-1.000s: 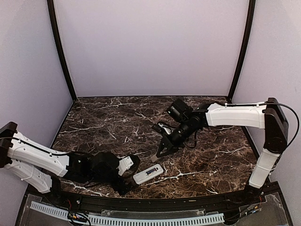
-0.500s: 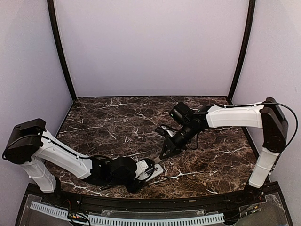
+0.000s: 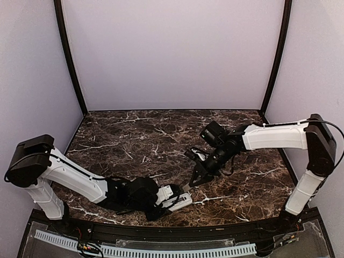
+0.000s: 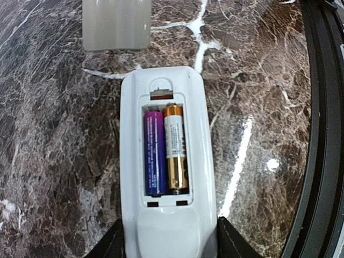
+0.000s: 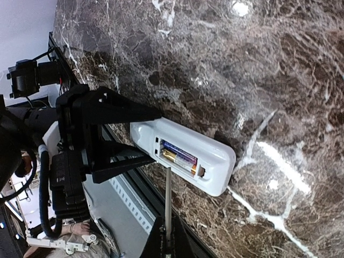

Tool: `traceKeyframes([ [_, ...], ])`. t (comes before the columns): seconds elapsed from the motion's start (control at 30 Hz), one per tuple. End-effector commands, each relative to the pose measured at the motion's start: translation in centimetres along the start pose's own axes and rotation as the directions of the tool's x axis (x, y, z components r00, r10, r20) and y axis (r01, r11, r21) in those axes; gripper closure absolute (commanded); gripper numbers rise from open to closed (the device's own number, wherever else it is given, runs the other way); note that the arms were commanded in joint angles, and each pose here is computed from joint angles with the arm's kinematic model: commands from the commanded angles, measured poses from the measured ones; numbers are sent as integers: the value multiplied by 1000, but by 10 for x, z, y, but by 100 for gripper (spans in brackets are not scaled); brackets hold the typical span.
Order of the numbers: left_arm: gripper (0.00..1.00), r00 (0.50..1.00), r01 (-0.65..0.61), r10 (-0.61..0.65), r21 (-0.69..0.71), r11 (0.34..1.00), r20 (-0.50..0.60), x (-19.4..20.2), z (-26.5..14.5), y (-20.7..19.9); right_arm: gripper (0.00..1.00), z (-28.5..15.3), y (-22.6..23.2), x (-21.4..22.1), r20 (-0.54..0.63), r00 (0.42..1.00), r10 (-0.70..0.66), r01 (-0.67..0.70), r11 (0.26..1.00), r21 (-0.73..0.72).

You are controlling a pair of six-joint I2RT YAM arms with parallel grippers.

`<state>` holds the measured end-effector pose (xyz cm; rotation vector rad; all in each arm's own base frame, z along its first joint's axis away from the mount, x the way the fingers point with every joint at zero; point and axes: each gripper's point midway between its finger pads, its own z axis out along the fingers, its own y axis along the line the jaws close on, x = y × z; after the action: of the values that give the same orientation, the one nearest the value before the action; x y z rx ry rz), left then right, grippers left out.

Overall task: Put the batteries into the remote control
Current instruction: Move the remote control without the battery cover to the center of the board, then place the battery cover on the remote control without the battery cover.

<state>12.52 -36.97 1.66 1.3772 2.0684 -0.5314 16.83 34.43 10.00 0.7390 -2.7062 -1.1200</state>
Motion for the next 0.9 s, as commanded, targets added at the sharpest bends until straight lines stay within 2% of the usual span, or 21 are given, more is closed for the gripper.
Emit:
traceKeyframes([
  [0.0,58,986,-85,105,149,985,-133,38,4,-29,100,-10,4,10,36,998,52,-51,998,-35],
  [0.03,57,983,-118,135,135,984,-127,36,6,-28,100,-9,6,12,39,997,63,-61,997,-56],
  [0.17,44,971,-156,173,112,981,-166,40,13,-26,100,-2,3,22,42,992,123,-118,988,-102],
  [0.27,31,970,-151,169,110,982,-174,44,8,-25,100,7,6,28,30,990,136,-131,983,-132],
  [0.4,20,975,-125,135,69,990,-177,46,-6,-17,100,15,12,33,22,990,139,-133,976,-172],
  [0.53,20,982,-69,77,54,996,-171,44,-15,-16,100,24,22,31,1,996,86,-83,971,-224],
  [0.7,25,984,-49,51,16,999,-170,44,-16,-10,100,36,14,29,-57,997,42,-52,980,-194],
  [0.87,26,985,-49,50,11,999,-162,43,-17,-9,100,39,9,28,-74,997,38,-51,981,-189],
])
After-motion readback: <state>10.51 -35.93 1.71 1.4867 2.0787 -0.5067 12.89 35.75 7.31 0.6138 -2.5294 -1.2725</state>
